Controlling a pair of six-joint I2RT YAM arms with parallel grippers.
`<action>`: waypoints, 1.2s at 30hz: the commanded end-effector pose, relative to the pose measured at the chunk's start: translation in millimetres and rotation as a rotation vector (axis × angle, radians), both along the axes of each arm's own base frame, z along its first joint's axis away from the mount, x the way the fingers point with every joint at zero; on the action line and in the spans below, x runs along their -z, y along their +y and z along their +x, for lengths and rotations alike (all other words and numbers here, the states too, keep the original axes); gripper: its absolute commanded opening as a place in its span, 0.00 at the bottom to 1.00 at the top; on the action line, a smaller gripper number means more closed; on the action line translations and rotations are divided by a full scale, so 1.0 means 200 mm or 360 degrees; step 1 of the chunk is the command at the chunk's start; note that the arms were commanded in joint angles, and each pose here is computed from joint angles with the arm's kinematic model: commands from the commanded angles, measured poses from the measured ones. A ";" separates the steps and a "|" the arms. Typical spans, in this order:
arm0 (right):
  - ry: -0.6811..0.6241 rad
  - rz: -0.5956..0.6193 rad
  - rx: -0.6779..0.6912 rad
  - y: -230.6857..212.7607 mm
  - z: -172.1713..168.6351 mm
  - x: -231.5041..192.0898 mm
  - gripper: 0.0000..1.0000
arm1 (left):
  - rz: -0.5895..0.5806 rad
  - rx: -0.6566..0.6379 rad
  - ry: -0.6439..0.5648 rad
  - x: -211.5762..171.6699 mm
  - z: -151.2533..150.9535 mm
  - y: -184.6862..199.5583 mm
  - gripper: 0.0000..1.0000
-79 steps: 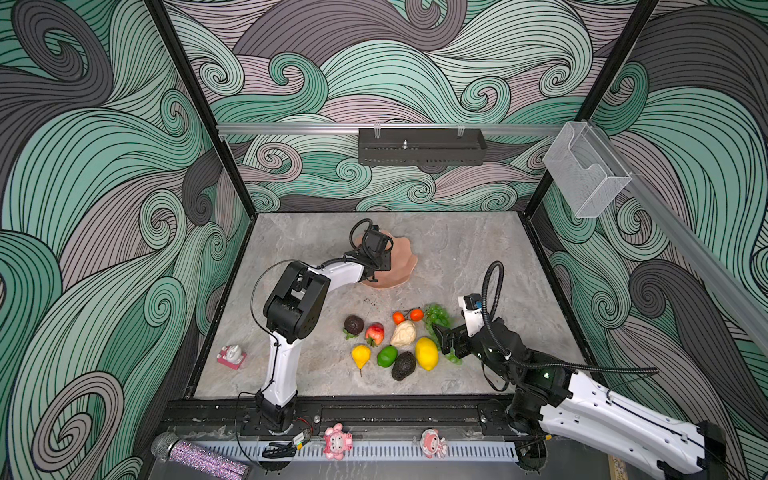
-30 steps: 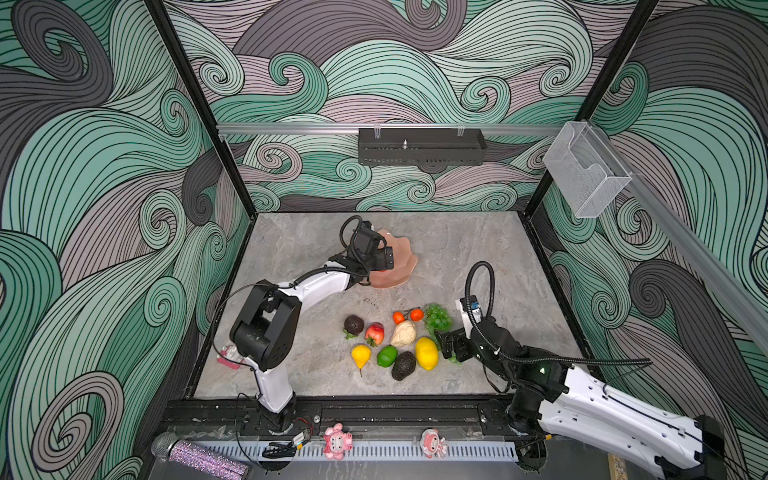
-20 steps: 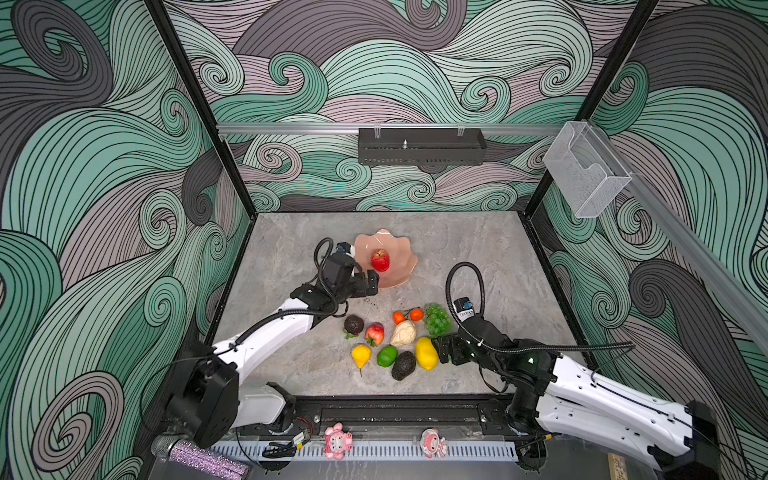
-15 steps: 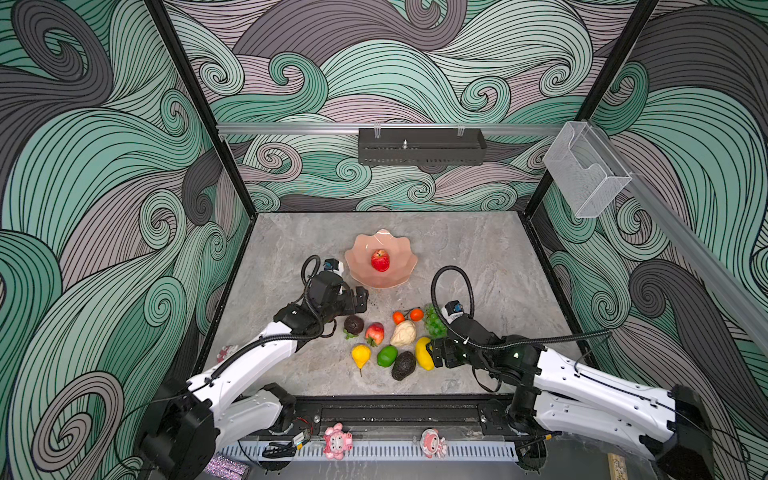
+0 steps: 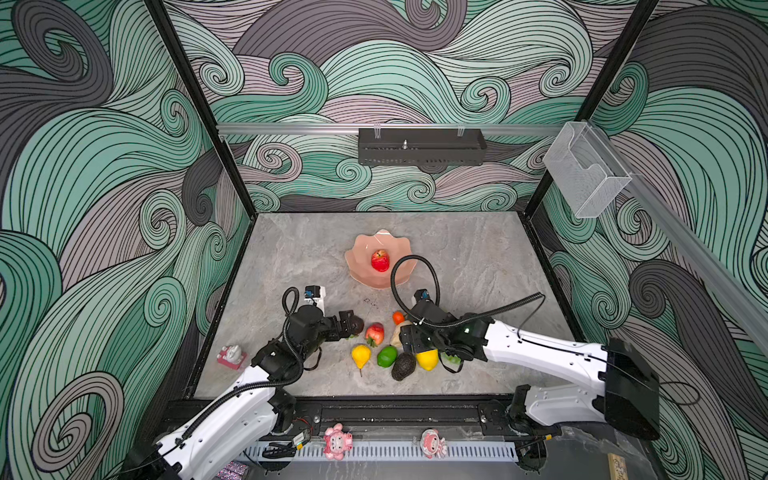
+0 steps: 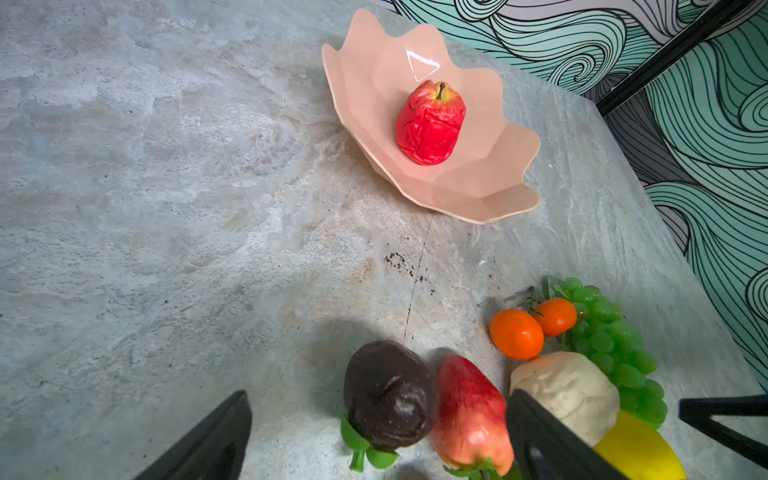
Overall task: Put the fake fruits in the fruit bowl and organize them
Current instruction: 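Grasp the cream pear with the right gripper while the left gripper approaches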
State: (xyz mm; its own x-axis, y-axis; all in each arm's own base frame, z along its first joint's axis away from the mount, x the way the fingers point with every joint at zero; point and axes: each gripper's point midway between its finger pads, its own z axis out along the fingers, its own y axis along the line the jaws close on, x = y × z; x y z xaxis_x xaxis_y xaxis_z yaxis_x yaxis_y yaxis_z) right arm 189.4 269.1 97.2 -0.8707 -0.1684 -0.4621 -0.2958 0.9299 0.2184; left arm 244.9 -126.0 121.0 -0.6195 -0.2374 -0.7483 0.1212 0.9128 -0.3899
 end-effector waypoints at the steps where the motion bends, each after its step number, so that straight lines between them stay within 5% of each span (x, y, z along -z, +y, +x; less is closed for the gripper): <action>1: -0.0019 0.0007 0.0098 0.03 0.05 -0.01 0.89 | 0.0017 0.0010 -0.0088 -0.05 0.02 0.00 0.98; 16: -0.0005 -0.0058 0.0420 0.05 0.16 0.12 0.85 | 0.0017 0.0167 -0.0117 -0.02 0.01 -0.07 0.99; 36: 0.0078 -0.0149 0.0472 0.10 0.22 0.28 0.74 | 0.0021 0.0183 -0.0112 -0.02 0.01 -0.09 0.99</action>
